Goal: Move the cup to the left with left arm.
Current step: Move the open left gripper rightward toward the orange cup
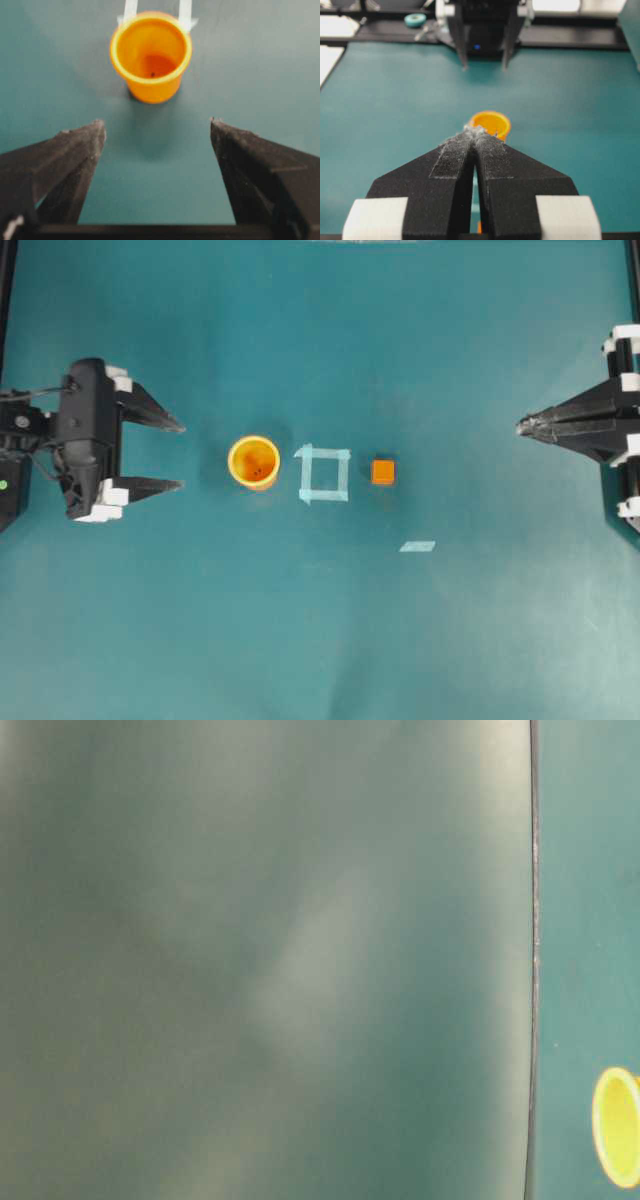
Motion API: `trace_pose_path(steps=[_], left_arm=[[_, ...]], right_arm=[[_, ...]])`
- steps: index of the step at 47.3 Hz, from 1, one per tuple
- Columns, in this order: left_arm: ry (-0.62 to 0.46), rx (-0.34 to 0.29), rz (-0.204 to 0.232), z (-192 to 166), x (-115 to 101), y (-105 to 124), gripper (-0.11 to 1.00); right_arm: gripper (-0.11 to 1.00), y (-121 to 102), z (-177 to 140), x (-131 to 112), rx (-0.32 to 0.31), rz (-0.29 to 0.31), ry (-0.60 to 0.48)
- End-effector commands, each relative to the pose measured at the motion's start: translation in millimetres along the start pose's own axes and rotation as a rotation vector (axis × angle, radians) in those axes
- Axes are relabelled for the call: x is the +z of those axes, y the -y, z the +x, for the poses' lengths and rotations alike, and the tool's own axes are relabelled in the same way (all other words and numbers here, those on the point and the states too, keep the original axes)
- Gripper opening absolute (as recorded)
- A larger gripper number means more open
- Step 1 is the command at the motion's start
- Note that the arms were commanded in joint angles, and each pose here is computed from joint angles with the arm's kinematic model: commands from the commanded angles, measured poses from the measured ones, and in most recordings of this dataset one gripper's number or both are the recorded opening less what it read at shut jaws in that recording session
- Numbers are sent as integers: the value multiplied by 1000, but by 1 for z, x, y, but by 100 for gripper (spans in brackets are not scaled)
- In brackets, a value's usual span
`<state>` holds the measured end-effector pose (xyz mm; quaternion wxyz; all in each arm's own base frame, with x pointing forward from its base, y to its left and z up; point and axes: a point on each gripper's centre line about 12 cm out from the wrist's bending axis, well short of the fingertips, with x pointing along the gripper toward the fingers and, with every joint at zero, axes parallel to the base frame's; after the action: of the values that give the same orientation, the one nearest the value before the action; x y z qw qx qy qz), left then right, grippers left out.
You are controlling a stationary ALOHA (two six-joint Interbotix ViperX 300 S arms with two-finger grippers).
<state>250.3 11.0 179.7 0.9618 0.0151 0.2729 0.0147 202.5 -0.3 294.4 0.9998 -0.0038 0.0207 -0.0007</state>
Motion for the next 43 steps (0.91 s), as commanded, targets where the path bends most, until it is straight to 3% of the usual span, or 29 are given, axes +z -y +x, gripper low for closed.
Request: trace_pose_path(steps=[1, 22, 43], left_arm=[[-9, 3, 14, 8, 0, -1, 83], [-34, -2, 24, 48, -19, 0, 83], [-2, -1, 20, 87, -12, -1, 83]], right_arm=[[0, 0, 2, 13, 0, 2, 31], [0, 0, 2, 14, -2, 2, 34], [0, 0, 2, 14, 0, 2, 31]])
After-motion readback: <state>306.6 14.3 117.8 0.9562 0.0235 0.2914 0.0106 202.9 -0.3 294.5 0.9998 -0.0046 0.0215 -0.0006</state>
